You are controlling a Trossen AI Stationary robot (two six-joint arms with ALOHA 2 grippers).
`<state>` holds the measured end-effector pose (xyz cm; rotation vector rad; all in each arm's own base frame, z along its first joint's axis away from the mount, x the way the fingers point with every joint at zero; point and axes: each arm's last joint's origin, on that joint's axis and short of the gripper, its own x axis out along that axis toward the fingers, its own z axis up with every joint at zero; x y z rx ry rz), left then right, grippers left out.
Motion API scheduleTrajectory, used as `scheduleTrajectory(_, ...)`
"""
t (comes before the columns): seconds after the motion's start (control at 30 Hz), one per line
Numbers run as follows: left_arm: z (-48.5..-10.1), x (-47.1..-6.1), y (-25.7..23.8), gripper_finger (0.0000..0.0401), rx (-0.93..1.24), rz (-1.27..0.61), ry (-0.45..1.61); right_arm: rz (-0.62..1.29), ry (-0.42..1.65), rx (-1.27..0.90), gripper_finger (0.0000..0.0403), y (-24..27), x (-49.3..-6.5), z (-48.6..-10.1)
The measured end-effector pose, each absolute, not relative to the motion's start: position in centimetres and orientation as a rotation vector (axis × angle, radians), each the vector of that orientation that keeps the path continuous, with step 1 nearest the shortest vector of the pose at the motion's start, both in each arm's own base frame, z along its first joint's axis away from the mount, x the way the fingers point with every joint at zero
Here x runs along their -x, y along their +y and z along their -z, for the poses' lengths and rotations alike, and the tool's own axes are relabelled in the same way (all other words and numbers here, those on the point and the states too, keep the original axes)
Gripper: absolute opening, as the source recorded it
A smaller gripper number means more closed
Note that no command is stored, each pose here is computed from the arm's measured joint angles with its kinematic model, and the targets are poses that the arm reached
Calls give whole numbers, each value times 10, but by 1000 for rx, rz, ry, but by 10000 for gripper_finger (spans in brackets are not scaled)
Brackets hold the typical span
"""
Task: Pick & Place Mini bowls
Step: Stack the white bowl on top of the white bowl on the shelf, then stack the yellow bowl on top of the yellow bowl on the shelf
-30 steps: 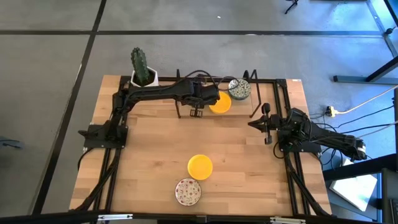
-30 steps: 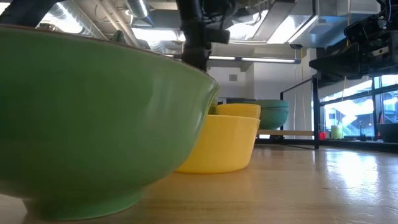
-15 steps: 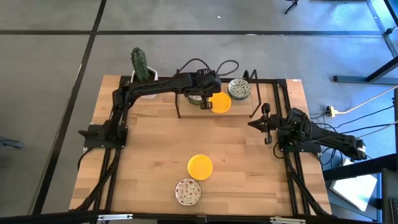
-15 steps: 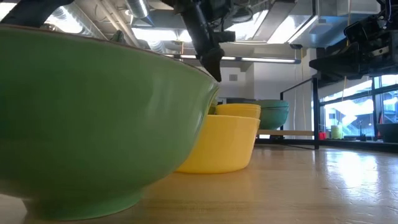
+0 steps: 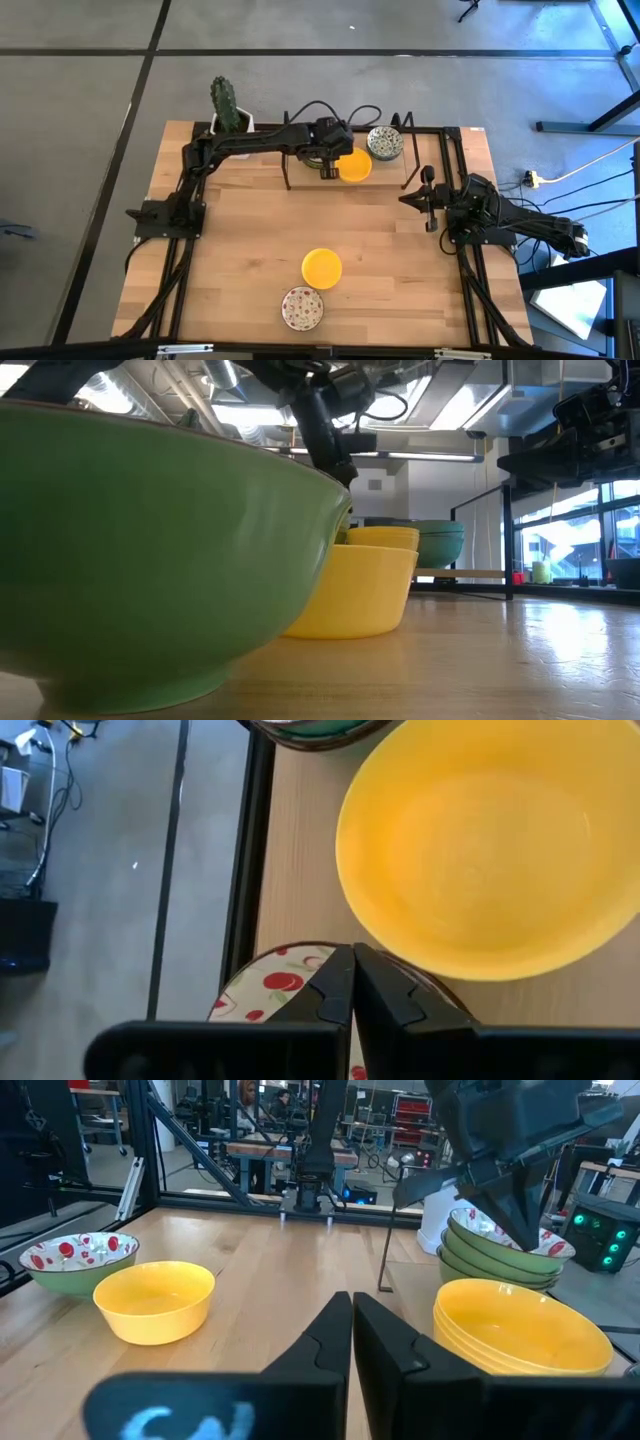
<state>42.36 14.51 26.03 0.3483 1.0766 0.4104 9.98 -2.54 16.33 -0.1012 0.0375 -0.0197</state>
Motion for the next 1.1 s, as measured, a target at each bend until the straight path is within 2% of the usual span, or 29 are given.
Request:
scheduleTrajectory(0.27,-258,-423,146,3,-360,-413,1073,19,37,101,17,-25,-100,-163)
scheduleTrajectory(0.5,-286,-421,128,2,-409,-420,1021,20,37,101,17,-25,-100,-163)
scheduleTrajectory(0.63,-310,-408,96,3,-423,-363,1019,19,37,101,17,-25,-100,-163)
scheduleTrajectory(0.77,-334,-386,43,2,-465,-258,1013,20,37,102,17,-25,-100,-163)
scheduleTrajectory(1.0,-330,-340,-43,2,-522,-144,1111,19,37,96,17,-25,-100,-163)
scheduleTrajectory(1.1,-316,-321,-69,3,-568,-1,1109,20,37,85,17,-25,-100,-163)
